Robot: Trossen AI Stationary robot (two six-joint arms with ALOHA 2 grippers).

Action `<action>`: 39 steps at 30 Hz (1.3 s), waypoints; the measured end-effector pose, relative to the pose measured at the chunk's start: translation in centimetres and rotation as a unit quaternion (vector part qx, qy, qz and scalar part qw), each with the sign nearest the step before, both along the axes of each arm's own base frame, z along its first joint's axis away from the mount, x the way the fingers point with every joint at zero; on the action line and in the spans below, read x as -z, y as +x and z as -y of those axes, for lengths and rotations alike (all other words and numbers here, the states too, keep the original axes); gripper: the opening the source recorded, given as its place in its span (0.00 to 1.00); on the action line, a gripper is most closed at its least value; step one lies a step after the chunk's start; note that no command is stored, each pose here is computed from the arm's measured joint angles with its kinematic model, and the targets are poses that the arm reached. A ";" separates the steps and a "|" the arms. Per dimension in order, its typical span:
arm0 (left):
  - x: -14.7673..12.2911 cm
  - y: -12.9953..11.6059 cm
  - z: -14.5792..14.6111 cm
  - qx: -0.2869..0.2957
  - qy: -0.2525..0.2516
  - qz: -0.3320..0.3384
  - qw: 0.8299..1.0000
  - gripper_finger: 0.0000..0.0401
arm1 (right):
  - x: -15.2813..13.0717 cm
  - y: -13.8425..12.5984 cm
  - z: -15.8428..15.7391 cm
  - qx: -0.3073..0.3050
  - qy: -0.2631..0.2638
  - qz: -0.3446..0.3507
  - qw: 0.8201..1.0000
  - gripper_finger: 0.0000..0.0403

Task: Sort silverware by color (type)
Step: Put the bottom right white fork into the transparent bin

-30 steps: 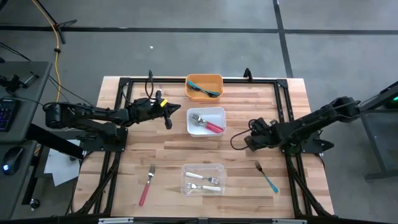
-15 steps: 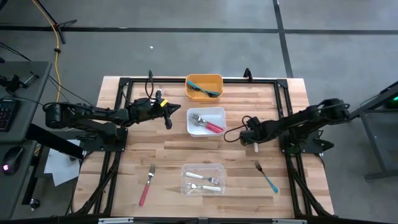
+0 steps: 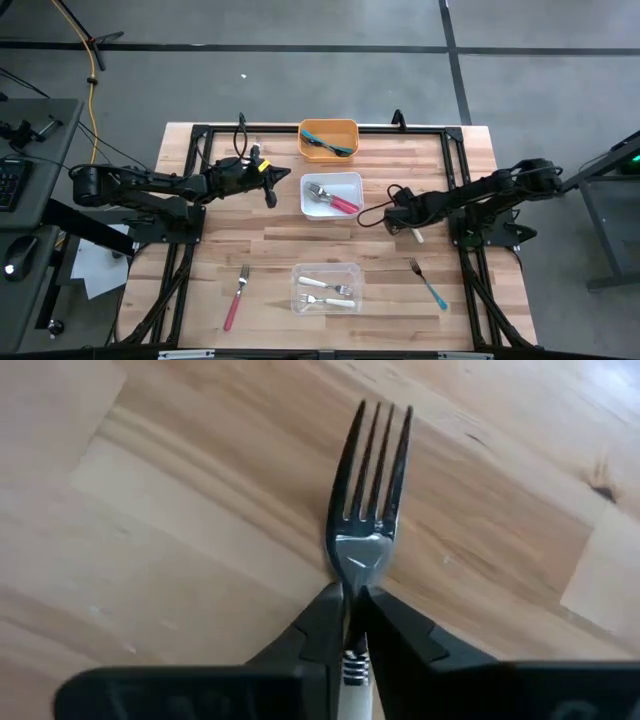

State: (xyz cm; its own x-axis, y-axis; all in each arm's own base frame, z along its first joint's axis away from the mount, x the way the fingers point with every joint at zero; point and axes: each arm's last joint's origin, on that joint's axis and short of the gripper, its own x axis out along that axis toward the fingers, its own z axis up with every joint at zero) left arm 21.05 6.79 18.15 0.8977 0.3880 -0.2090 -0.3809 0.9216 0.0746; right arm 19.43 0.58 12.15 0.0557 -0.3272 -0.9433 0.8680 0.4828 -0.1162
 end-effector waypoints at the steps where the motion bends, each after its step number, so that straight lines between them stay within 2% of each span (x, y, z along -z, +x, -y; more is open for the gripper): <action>1: 0.0 0.0 0.0 0.000 0.000 0.000 1.000 0.00 | -0.2 0.0 0.0 -0.009 0.001 -0.006 1.000 0.10; 7: 0.0 0.0 0.0 0.000 -0.001 0.000 1.000 0.00 | -1.6 0.7 -0.3 -0.060 0.039 -0.045 0.996 0.19; 12: 0.0 0.0 0.0 0.000 0.000 0.000 1.000 0.00 | -1.3 0.5 0.0 -0.079 0.065 -0.048 0.994 0.27; 20: 0.1 0.0 0.0 0.000 -0.001 -0.003 1.000 0.00 | -0.5 0.0 0.9 -0.093 0.090 -0.049 0.990 0.28; 24: 0.1 0.0 0.0 -0.001 -0.007 -0.002 1.000 0.00 | -0.5 0.3 0.9 -0.122 0.108 -0.039 0.986 0.24; 32: 0.1 0.0 0.0 -0.002 -0.008 -0.001 1.000 0.00 | -0.5 0.5 0.7 -0.157 0.117 -0.036 0.980 0.03; 36: 0.1 0.0 0.0 -0.002 -0.008 -0.001 1.000 0.00 | -1.2 1.1 0.3 -0.174 0.115 -0.037 0.977 0.05; 39: 0.1 0.0 0.0 -0.002 -0.008 -0.001 1.000 0.00 | -2.3 2.2 -0.7 -0.210 0.135 -0.020 0.968 0.05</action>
State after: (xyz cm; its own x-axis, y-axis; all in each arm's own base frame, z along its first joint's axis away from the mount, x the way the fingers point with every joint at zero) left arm 21.04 6.80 18.09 0.8959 0.3878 -0.2166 -0.3844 0.9213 0.0596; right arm 21.61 1.24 14.47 0.0920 -0.0246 -0.9955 0.5865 0.8093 0.0342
